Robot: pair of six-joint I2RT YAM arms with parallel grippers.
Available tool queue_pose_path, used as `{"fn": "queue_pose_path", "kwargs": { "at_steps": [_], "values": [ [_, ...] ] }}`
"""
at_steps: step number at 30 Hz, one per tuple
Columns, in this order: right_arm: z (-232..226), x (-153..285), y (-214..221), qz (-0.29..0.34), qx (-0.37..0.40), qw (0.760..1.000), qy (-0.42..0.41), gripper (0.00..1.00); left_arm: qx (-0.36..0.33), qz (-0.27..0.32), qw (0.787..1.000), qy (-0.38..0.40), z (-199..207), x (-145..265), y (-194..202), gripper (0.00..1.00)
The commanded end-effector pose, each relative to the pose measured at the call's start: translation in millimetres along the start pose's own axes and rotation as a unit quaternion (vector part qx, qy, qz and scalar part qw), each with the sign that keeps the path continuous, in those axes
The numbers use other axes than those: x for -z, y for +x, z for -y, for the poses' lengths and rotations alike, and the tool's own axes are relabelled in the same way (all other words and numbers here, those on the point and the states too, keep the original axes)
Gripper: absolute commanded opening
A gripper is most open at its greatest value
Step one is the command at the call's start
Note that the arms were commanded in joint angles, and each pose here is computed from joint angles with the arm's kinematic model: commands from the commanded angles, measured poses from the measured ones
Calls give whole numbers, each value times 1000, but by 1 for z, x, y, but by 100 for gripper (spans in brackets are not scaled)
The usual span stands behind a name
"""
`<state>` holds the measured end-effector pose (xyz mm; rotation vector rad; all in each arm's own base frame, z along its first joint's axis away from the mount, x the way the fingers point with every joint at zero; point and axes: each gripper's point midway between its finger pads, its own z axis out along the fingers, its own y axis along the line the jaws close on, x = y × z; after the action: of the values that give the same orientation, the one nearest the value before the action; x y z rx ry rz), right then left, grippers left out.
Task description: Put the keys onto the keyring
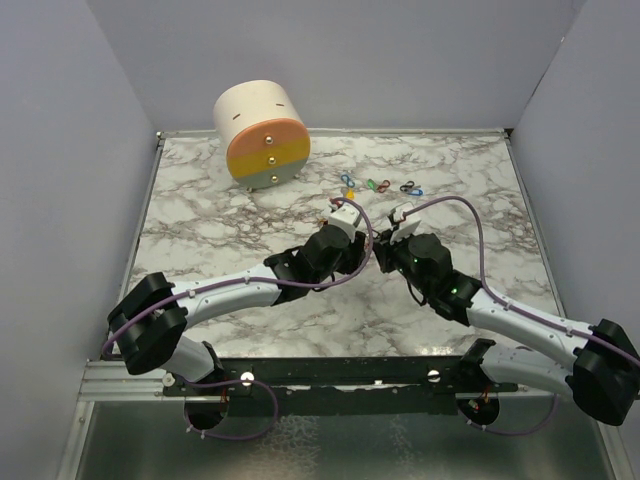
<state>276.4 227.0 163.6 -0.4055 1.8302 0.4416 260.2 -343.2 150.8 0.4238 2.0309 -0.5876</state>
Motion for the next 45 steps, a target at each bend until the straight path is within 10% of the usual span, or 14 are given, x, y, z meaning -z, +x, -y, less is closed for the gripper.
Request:
{"fn": "queue_pose_path", "kwargs": {
  "at_steps": [1, 17, 45],
  "values": [
    [11, 4, -10, 18, 4, 999, 28, 1, 1, 13, 1000, 5, 3, 8, -12, 57],
    [14, 5, -9, 17, 7, 999, 38, 1, 39, 78, 994, -68, -34, 36, -27, 99],
    [80, -35, -32, 5, -39, 987, 153, 1, 46, 103, 990, -84, -45, 52, -35, 99]
  ]
}}
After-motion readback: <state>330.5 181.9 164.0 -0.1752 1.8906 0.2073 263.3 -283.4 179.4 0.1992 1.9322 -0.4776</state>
